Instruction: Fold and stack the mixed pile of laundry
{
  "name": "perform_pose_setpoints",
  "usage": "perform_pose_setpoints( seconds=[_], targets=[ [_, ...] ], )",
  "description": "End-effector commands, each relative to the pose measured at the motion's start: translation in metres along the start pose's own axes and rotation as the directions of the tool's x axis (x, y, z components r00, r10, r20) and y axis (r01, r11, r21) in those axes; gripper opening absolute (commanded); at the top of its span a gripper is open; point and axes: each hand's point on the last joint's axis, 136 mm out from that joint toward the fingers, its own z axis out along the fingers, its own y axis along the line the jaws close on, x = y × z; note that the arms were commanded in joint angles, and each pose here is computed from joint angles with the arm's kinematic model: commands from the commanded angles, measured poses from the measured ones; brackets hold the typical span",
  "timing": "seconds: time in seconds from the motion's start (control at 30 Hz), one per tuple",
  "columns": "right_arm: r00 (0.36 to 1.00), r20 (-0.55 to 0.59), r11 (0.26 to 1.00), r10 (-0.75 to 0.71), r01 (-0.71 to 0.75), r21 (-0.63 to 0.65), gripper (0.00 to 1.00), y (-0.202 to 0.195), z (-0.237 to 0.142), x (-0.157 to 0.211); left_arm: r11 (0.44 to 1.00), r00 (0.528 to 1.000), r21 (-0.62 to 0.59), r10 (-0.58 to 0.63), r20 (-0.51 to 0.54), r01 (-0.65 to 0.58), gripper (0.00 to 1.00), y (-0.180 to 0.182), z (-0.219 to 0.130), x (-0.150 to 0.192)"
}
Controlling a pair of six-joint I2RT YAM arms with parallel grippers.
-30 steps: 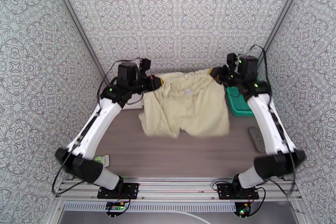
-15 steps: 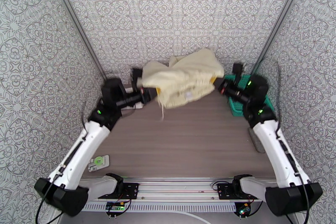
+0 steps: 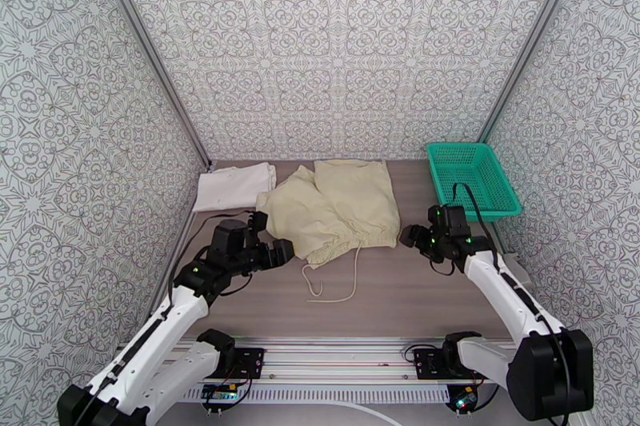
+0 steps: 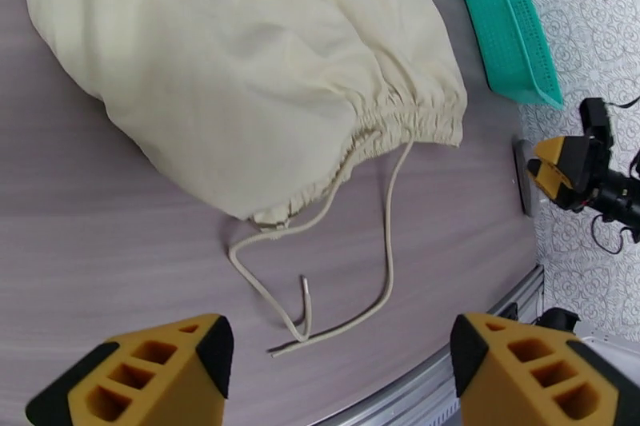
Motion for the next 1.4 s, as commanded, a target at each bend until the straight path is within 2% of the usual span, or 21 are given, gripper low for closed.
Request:
perform_pose_setpoints(
  seconds=[0.0,0.07,0.2,0.3,0.37,0.5,0.6,0.73,0.8,0.9,0.97,1.03,1.2,1.3,1.37],
  targets=[
    [0.996,-0.040,0.997,-0.080,0.080,0.001,0.72,0.020,0.018,-0.003,0.998,0.999,-0.053,-0.037,-0.032,0.035,0.74,0.015,0.017,0.002],
    [0.997,-0.046,0.998,-0.055,0.053,-0.032,0.70,0.031,0.037,-0.007,1.000,0.999,-0.016,-0.021,-0.030,0.020,0.68,0.006,0.034,-0.007],
    [0.994,-0.113,0.991,-0.002,-0.013,-0.134,0.58,0.060,0.075,-0.004,0.998,0.999,0.060,0.002,-0.045,0.001,0.47,-0.011,0.075,-0.025],
    [0.986,-0.161,0.986,0.048,-0.073,-0.152,0.50,0.067,0.102,0.002,0.991,0.993,0.115,0.077,-0.085,-0.067,0.41,-0.035,0.106,-0.032],
    [0.985,-0.150,0.992,0.087,-0.099,-0.074,0.41,0.050,0.117,0.000,0.991,0.986,0.090,0.110,-0.123,-0.099,0.36,-0.033,0.131,-0.032],
    [0.983,-0.125,0.988,0.131,-0.118,0.104,0.27,0.007,0.135,-0.008,0.995,0.977,0.055,0.092,-0.195,-0.083,0.27,-0.014,0.172,-0.020],
    [0.985,-0.105,0.976,0.139,-0.118,0.186,0.26,-0.017,0.134,-0.017,0.997,0.964,0.048,0.074,-0.255,-0.064,0.24,-0.008,0.194,0.000],
    [0.986,-0.084,0.958,0.141,-0.115,0.263,0.26,-0.043,0.132,-0.032,0.990,0.940,0.137,0.055,-0.336,-0.009,0.23,-0.033,0.213,0.041],
    [0.985,-0.079,0.953,0.151,-0.123,0.276,0.27,-0.053,0.133,-0.041,0.976,0.927,0.216,0.060,-0.371,0.024,0.23,-0.061,0.217,0.061],
    [0.989,-0.070,0.953,0.132,-0.107,0.284,0.30,-0.060,0.134,-0.062,0.929,0.911,0.367,0.104,-0.399,0.054,0.23,-0.120,0.216,0.087],
    [0.991,-0.072,0.958,0.110,-0.086,0.275,0.34,-0.055,0.131,-0.076,0.894,0.913,0.446,0.138,-0.384,0.053,0.25,-0.160,0.212,0.092],
    [0.995,-0.063,0.967,0.075,-0.057,0.249,0.38,-0.041,0.120,-0.091,0.879,0.924,0.475,0.153,-0.350,0.034,0.31,-0.181,0.209,0.083],
    [0.999,0.042,0.982,0.017,-0.025,0.185,0.47,-0.010,0.054,-0.109,0.921,0.965,0.382,0.159,-0.210,-0.069,0.40,-0.174,0.181,0.028],
    [0.998,0.053,0.991,0.023,-0.030,0.130,0.51,-0.003,0.024,-0.088,0.948,0.969,0.287,0.188,-0.159,-0.137,0.43,-0.153,0.147,0.011],
    [0.998,0.030,0.995,0.046,-0.048,0.084,0.52,-0.004,0.011,-0.058,0.968,0.974,0.207,0.173,-0.147,-0.141,0.44,-0.122,0.122,0.010]
  ],
)
